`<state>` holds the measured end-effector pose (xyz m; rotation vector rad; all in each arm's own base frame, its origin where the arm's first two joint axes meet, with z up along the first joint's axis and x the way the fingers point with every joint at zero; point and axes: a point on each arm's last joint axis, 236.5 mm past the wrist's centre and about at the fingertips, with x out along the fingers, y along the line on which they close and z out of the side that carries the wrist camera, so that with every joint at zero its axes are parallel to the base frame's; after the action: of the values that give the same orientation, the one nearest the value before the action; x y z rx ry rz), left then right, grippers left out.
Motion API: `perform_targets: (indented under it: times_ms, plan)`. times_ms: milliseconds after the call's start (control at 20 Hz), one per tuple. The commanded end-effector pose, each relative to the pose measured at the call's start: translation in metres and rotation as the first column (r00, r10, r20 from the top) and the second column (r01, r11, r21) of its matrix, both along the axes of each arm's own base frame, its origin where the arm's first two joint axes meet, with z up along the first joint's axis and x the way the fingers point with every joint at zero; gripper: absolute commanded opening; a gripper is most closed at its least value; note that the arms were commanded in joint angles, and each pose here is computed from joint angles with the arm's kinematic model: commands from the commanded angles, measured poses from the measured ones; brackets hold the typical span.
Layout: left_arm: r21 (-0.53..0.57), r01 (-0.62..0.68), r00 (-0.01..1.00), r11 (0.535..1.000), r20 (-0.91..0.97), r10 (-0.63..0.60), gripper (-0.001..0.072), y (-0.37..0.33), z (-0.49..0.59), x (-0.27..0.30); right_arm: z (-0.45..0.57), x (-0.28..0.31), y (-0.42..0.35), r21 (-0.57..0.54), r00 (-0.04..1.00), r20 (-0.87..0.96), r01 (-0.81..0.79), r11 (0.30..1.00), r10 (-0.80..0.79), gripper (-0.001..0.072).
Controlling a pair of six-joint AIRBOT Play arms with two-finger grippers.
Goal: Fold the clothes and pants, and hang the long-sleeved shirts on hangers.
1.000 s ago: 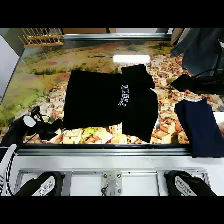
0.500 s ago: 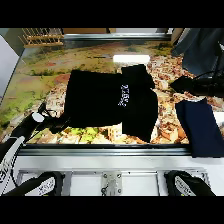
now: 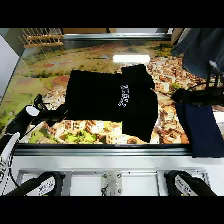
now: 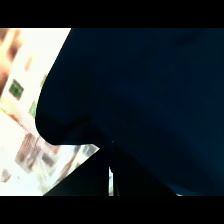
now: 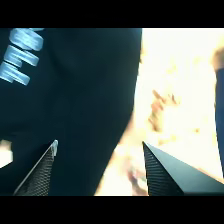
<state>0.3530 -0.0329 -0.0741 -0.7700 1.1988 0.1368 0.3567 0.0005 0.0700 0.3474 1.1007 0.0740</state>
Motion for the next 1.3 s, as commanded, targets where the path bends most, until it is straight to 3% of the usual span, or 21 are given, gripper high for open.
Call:
perform_targets:
  times_ms: [0, 150, 450, 800, 850, 950, 1050, 1250]
  plan:
    - [0.052, 0.071, 0.996, 0.996, 0.048, -0.073, 0.0006, 0.006, 0.017, -0.003, -0.087, -0.021, -0.020, 0.050, 0.968, -0.224, 0.124, 0.991, -0.110, 0.0591]
    - [0.085, 0.082, 0.993, 0.993, 0.078, -0.089, 0.0006, 0.010, 0.028, -0.002, -0.139, -0.012, -0.011, 0.139, 0.947, -0.307, 0.145, 0.980, -0.097, 0.0591]
    - [0.083, 0.085, 0.993, 0.993, 0.080, -0.092, 0.0006, 0.009, 0.030, -0.004, -0.173, 0.012, 0.057, 0.369, 0.957, -0.286, 0.063, 0.927, 0.050, 0.0589]
    - [0.082, 0.085, 0.993, 0.993, 0.081, -0.092, 0.0006, 0.009, 0.030, -0.004, -0.178, 0.021, 0.073, 0.344, 0.966, -0.248, 0.019, 0.939, 0.071, 0.0581]
    - [0.082, 0.085, 0.993, 0.993, 0.081, -0.092, 0.0006, 0.009, 0.030, -0.004, -0.178, 0.021, 0.073, 0.343, 0.966, -0.247, 0.018, 0.939, 0.072, 0.0548]
    - [0.083, 0.085, 0.993, 0.993, 0.081, -0.092, 0.0006, 0.009, 0.030, -0.004, -0.177, 0.022, 0.073, 0.334, 0.969, -0.225, -0.022, 0.942, 0.103, 0.0084]
    - [0.083, 0.085, 0.993, 0.993, 0.081, -0.092, 0.0006, 0.009, 0.030, -0.004, -0.176, 0.022, 0.072, 0.325, 0.970, -0.210, -0.046, 0.944, 0.119, 0.0011]
    - [0.095, 0.095, 0.984, 0.991, 0.144, -0.108, 0.0006, 0.010, 0.064, 0.016, -0.118, 0.053, 0.059, 0.254, 0.991, -0.046, -0.114, 0.960, 0.129, 0.0010]
